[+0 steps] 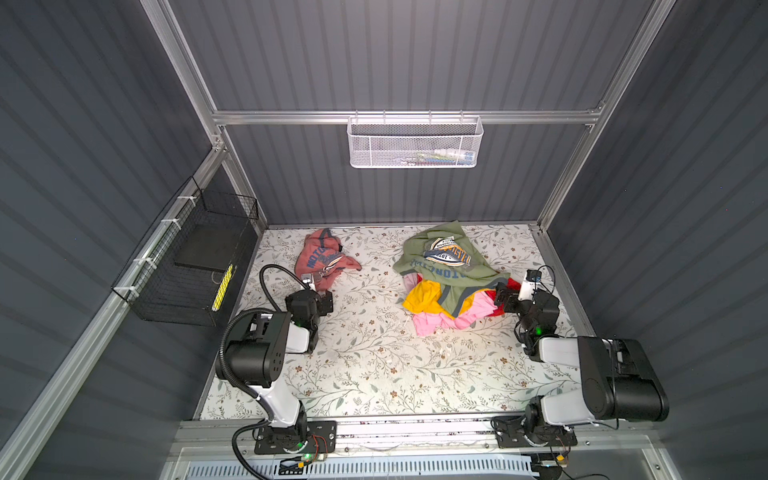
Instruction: Pick out a specific cloth from the pile
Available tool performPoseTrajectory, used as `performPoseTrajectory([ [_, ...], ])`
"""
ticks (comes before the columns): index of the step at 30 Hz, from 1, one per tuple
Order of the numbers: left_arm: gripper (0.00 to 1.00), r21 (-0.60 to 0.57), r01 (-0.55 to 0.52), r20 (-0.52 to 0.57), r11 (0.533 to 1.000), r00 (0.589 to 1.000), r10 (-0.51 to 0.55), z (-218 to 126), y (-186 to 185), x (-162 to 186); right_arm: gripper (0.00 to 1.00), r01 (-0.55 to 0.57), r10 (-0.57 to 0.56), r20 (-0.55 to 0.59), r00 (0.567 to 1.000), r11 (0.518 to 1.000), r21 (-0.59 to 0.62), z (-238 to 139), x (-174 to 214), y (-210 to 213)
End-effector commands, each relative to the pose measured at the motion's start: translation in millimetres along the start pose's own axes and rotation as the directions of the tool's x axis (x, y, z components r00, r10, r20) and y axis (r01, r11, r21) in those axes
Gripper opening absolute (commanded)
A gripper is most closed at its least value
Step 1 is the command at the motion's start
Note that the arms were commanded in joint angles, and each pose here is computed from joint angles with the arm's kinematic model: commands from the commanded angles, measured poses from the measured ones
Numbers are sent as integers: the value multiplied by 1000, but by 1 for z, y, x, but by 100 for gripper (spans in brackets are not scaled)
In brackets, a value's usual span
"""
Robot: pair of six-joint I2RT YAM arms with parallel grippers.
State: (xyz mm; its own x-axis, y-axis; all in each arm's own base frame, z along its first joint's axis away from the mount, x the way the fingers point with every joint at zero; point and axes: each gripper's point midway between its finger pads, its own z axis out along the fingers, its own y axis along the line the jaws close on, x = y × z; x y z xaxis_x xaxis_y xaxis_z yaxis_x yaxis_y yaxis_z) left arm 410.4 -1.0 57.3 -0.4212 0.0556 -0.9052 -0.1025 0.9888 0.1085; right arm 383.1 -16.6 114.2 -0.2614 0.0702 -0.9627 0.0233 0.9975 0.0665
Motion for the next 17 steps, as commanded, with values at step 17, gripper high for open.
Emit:
performPoseTrajectory([
  [17,100,-48,31,24,998,999,-29,1,9,-8,99,-6,6,14,1000,1000,20,3,-6,-5],
])
